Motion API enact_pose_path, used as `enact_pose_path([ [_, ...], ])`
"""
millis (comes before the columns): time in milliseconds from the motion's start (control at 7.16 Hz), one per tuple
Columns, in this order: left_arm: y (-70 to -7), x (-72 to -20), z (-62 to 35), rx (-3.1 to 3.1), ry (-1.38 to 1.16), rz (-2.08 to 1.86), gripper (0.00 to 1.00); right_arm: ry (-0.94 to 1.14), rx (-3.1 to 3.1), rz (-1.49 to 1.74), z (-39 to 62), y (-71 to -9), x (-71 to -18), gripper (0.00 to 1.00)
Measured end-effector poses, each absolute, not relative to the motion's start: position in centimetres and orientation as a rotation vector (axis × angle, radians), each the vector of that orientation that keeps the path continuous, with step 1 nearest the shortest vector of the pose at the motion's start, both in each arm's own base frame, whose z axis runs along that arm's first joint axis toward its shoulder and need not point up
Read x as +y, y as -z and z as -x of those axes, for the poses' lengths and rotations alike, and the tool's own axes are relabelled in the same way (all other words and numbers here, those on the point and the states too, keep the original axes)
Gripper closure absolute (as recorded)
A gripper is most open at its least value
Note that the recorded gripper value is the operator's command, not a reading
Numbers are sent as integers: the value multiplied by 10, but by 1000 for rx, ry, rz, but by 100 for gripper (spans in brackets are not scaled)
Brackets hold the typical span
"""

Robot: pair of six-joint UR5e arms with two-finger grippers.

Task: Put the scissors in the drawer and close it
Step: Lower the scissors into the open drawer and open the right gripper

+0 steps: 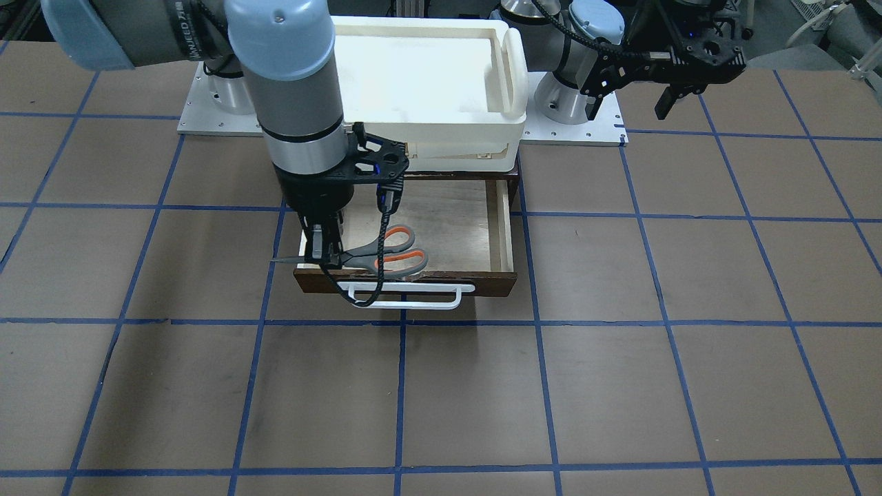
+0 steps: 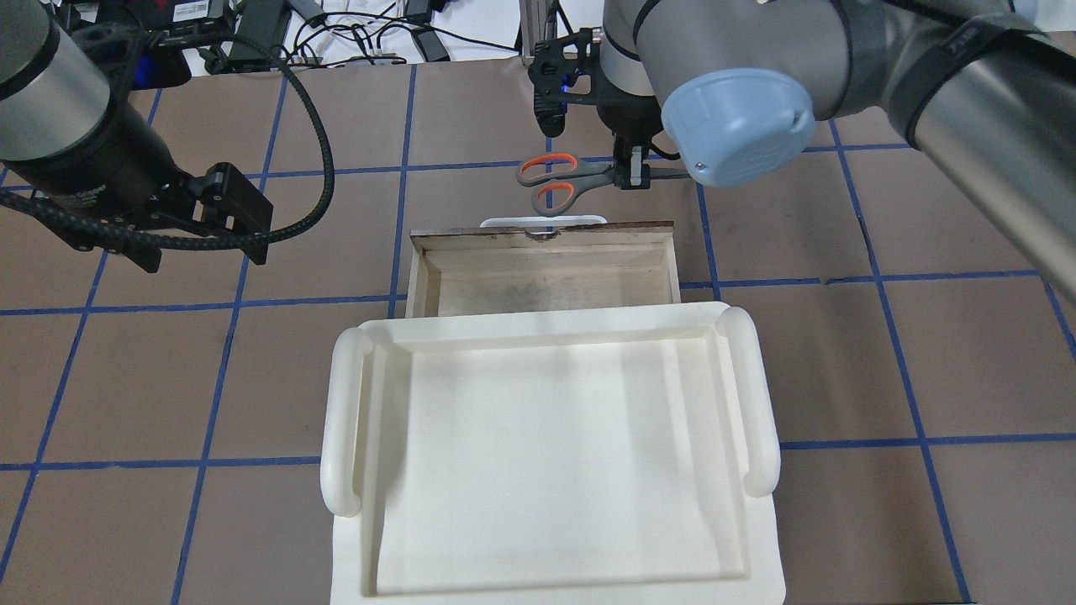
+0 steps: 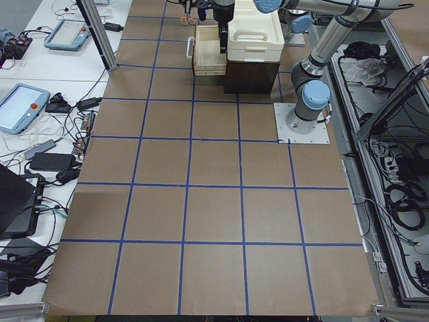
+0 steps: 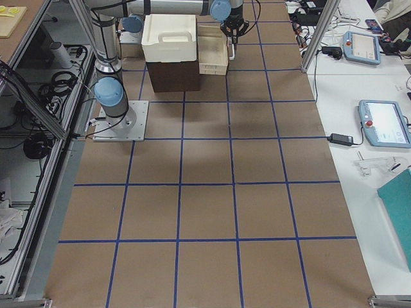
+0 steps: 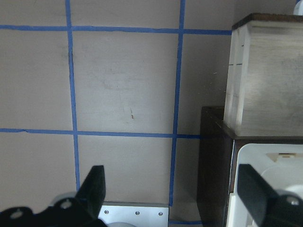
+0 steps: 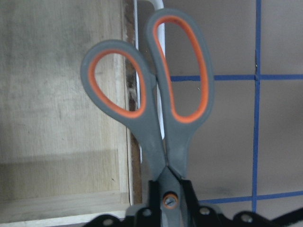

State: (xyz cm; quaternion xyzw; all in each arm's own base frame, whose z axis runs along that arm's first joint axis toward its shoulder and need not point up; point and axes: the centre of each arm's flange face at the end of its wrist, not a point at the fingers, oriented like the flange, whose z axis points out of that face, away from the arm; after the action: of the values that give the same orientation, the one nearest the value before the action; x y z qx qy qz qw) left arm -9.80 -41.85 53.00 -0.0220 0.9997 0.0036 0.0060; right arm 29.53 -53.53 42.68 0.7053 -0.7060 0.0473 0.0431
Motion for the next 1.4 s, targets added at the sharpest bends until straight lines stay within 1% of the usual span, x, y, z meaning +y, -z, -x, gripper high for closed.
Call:
enact_pose_path([
  [419,-530,-419,98,3129,-10,69,0,-80,-2126,-2232,-329,-414,-510,100],
  [838,-530,-419,97,3129,-10,69,0,-17,-2126,-2265,-335,-387,-501,100],
  [1397,-530,-419,96,3128,-10,72,0,32,-2125,-2288,-343,-369,-491,100],
])
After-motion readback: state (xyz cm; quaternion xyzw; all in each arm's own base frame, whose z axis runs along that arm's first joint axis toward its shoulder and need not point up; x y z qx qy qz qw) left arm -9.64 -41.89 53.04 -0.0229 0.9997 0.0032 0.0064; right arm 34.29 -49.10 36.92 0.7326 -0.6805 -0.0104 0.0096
